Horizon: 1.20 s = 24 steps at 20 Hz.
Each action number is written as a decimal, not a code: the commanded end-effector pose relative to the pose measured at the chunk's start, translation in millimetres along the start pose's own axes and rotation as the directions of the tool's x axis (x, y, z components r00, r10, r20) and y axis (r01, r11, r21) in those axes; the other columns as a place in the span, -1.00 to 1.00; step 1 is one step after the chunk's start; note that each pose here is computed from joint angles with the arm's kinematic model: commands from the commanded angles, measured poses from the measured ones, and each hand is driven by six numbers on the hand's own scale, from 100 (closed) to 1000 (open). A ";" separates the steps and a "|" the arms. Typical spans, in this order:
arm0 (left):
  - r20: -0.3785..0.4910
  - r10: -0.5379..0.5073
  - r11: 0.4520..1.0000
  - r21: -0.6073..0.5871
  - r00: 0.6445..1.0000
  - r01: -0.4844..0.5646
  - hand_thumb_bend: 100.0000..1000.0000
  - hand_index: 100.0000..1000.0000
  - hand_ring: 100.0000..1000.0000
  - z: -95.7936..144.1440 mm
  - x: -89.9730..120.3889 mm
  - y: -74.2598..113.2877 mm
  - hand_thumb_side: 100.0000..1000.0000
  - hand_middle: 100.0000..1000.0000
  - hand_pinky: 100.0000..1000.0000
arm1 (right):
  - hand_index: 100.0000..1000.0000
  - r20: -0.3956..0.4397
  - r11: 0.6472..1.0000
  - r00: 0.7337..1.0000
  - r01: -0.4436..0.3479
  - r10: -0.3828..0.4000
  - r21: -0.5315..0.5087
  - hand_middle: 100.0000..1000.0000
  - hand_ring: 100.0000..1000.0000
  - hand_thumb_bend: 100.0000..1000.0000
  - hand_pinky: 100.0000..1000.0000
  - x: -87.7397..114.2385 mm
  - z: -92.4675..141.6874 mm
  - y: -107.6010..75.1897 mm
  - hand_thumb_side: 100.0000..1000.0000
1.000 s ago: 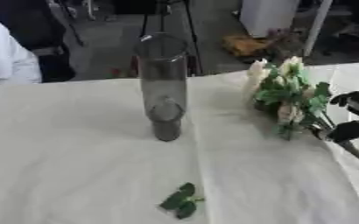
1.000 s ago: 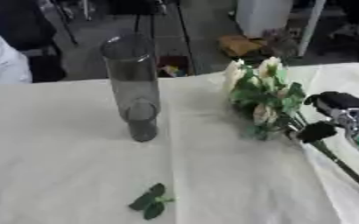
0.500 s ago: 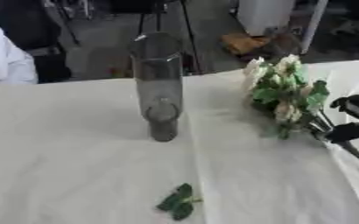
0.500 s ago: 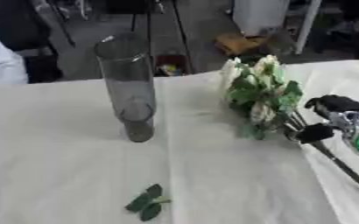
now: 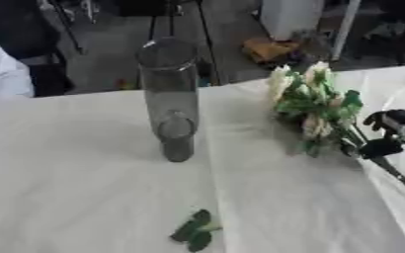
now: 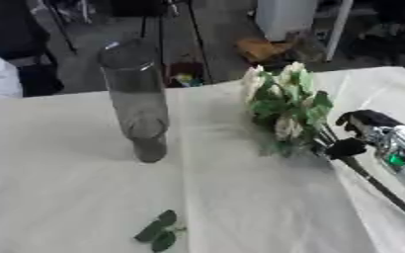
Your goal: Arrange flowers into the vase.
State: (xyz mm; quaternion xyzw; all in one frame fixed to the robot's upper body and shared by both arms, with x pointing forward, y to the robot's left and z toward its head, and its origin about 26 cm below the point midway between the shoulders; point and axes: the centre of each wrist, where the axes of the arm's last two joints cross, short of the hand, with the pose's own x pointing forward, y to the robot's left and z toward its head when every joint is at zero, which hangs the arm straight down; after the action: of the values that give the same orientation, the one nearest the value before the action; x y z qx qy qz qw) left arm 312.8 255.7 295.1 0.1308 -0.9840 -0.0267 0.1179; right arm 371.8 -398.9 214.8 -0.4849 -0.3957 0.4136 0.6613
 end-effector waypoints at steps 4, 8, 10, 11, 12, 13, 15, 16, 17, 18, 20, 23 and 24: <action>0.036 0.005 1.000 -0.003 0.999 -0.005 -0.63 1.00 0.99 -7.9 6.7 -0.2 1.00 0.88 0.74 | 0.75 0.001 1.000 1.000 0.009 -0.009 -0.023 0.52 0.55 -0.17 0.42 -2.2 1.0 -11.2 -0.12; 0.035 0.010 1.000 -0.002 0.999 -0.010 -0.64 1.00 0.99 -7.9 6.8 -0.9 1.00 0.88 0.74 | 0.74 -0.005 1.000 1.000 0.008 -0.008 0.004 0.53 0.57 -0.17 0.47 -3.9 -5.9 -1.9 -0.13; 0.034 0.010 1.000 0.000 0.999 -0.010 -0.65 1.00 0.99 -7.8 6.7 -0.8 1.00 0.88 0.74 | 0.74 -0.010 1.000 1.000 0.012 -0.012 0.008 0.53 0.58 -0.17 0.48 -5.4 -8.6 0.6 -0.14; 0.033 0.010 1.000 0.000 0.999 -0.010 -0.65 1.00 0.99 -7.7 6.7 -0.8 1.00 0.88 0.74 | 0.73 -0.010 1.000 1.000 0.012 -0.012 0.010 0.53 0.58 -0.18 0.48 -5.6 -9.6 1.6 -0.14; 0.033 0.011 1.000 0.001 0.999 -0.011 -0.65 1.00 0.99 -7.7 6.7 -0.9 1.00 0.88 0.74 | 0.73 -0.010 1.000 1.000 0.012 -0.011 0.011 0.53 0.58 -0.19 0.47 -5.6 -10.6 2.4 -0.14; 0.033 0.011 1.000 0.001 0.999 -0.011 -0.65 1.00 0.99 -7.6 6.7 -1.0 1.00 0.88 0.74 | 0.73 -0.009 1.000 1.000 0.010 -0.010 0.012 0.53 0.58 -0.19 0.47 -5.6 -11.4 3.2 -0.14; 0.033 0.013 1.000 0.000 0.999 -0.013 -0.66 1.00 0.99 -7.6 6.7 -1.4 1.00 0.87 0.74 | 0.71 -0.009 1.000 1.000 0.002 -0.002 0.009 0.51 0.55 -0.25 0.44 -5.1 -13.0 4.4 -0.17; 0.032 0.014 1.000 0.000 0.999 -0.014 -0.66 1.00 0.99 -7.6 6.7 -1.6 1.00 0.87 0.74 | 0.69 -0.011 1.000 1.000 0.000 0.000 0.009 0.49 0.53 -0.28 0.42 -5.2 -14.0 5.1 -0.18; 0.031 0.015 1.000 0.000 0.999 -0.015 -0.67 1.00 0.99 -7.4 6.7 -1.8 1.00 0.87 0.74 | 0.69 -0.013 1.000 1.000 -0.002 0.002 0.010 0.49 0.52 -0.28 0.42 -5.4 -14.9 5.6 -0.18; 0.030 0.015 1.000 -0.001 0.999 -0.015 -0.68 1.00 0.99 -7.2 6.7 -1.9 1.00 0.87 0.74 | 0.66 -0.014 1.000 1.000 -0.004 0.004 0.011 0.46 0.49 -0.34 0.38 -5.6 -15.7 6.3 -0.19; 0.029 0.015 1.000 -0.001 0.999 -0.015 -0.68 1.00 0.99 -7.0 6.6 -1.8 1.00 0.87 0.74 | 0.59 -0.018 1.000 1.000 -0.008 0.009 0.009 0.37 0.43 -0.45 0.30 -6.0 -16.9 7.4 -0.20; 0.028 0.015 1.000 -0.001 0.999 -0.015 -0.68 1.00 0.99 -7.1 6.6 -1.8 1.00 0.87 0.74 | 0.54 -0.028 1.000 1.000 -0.011 0.012 0.002 0.25 0.37 -0.64 0.23 -7.5 -18.7 9.2 -0.19; 0.028 0.016 1.000 -0.002 0.999 -0.016 -0.68 1.00 0.99 -7.1 6.6 -1.9 1.00 0.87 0.74 | 0.54 -0.031 1.000 0.999 -0.013 0.013 0.000 0.22 0.36 -0.67 0.21 -8.0 -19.3 9.8 -0.20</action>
State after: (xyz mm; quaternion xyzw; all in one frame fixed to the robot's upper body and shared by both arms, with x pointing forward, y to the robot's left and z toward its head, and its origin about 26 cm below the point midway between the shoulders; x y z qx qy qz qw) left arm 313.2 252.9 294.1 0.1255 -0.9843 -0.0266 0.1213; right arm 385.6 -404.8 191.5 -0.4772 -0.3856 0.4150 0.6718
